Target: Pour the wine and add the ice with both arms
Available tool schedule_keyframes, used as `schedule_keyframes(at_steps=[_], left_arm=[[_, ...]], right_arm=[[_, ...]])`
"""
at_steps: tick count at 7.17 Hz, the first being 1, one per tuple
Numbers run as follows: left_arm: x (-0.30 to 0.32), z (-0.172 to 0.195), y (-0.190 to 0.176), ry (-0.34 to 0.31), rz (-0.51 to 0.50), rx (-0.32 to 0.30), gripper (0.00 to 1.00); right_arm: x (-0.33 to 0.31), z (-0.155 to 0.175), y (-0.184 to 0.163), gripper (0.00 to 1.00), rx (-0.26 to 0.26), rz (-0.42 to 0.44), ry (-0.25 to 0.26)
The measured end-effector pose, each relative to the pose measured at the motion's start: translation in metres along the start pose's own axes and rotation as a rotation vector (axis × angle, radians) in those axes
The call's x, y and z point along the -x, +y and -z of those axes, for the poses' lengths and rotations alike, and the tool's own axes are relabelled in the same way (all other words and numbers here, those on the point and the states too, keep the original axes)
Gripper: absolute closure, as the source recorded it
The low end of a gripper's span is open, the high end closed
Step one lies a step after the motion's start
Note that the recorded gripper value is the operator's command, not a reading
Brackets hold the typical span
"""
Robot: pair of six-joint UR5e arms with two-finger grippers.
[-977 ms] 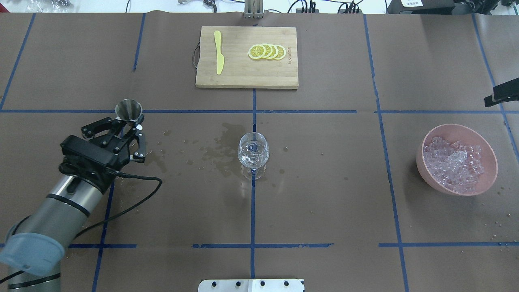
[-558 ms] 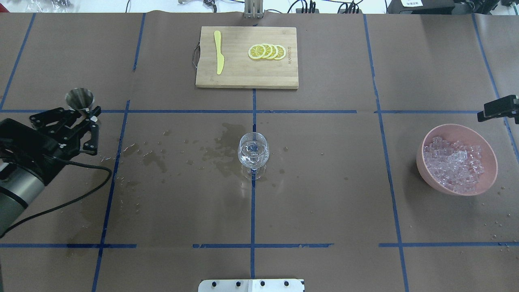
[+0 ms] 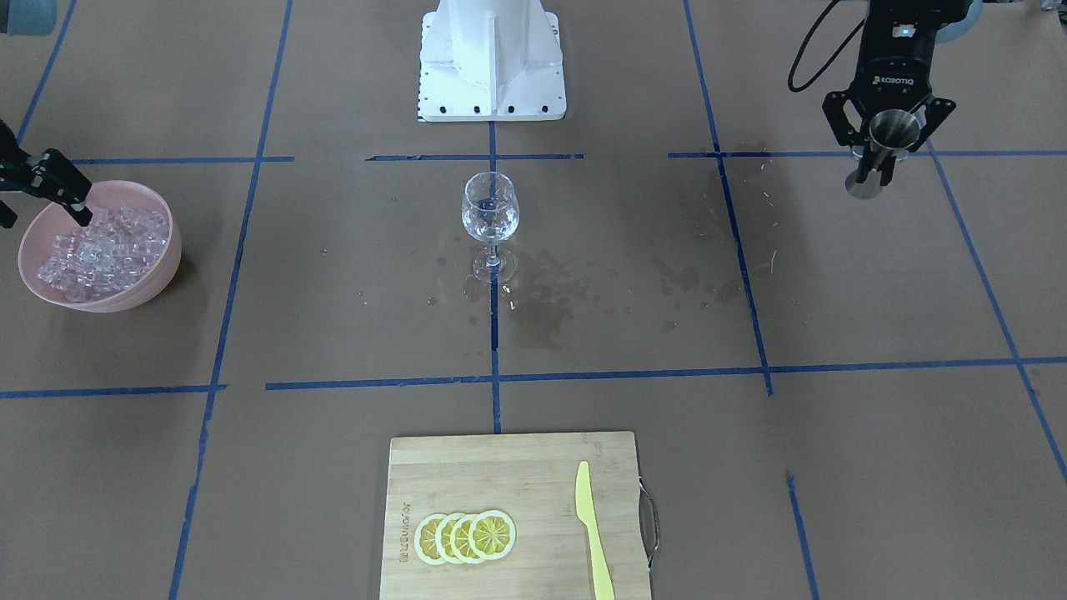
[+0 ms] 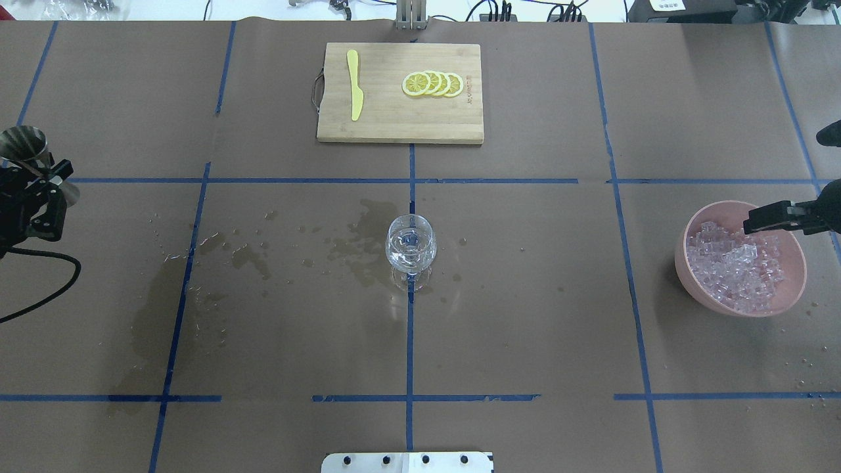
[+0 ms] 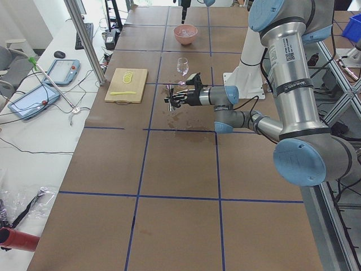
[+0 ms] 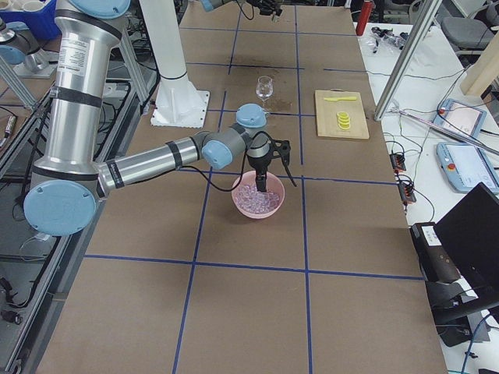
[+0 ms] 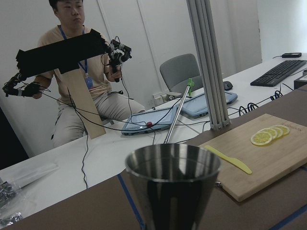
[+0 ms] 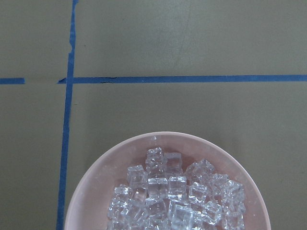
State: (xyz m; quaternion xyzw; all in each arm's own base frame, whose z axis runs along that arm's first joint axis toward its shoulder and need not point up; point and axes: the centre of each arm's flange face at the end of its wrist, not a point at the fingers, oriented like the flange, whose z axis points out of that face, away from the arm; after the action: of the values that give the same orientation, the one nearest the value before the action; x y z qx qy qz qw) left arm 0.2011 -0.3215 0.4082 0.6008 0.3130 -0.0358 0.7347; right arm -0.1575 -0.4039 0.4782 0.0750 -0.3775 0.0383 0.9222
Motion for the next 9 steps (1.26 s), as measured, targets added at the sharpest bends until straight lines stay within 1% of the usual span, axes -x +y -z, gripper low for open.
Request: schedule_keyframes(at_steps=[1,2,4,5,7,8,9], left_arm=[[0.014,0.005,0.004,-0.005,0.076,0.021,1.0],[0.025,0.007,0.005,-0.02,0.139,0.028,1.0],[0.037,0.008,0.0,-0.042,0.203,0.016,1.0],[0.038,0.009,-0.003,-0.04,0.236,0.007,1.0],[0.038,0.01,-0.004,-0.035,0.262,0.003,1.0],[0.038,0.01,-0.004,-0.034,0.264,0.004,1.0],[0.038,0.01,-0.004,-0.029,0.265,0.007,1.0]], right_arm=[[0.004,-0.008,0.004,0.0,0.01,0.004,0.01],[0.007,-0.014,0.007,0.0,0.014,0.01,0.019],[0.005,-0.028,0.007,0.0,0.012,0.019,0.044],[0.002,-0.036,0.006,0.0,-0.001,0.028,0.047],[-0.004,-0.053,0.007,0.01,-0.019,0.033,0.031],[-0.003,-0.06,0.009,0.04,-0.014,0.033,0.026],[0.001,-0.065,0.013,0.12,-0.005,0.031,0.022]])
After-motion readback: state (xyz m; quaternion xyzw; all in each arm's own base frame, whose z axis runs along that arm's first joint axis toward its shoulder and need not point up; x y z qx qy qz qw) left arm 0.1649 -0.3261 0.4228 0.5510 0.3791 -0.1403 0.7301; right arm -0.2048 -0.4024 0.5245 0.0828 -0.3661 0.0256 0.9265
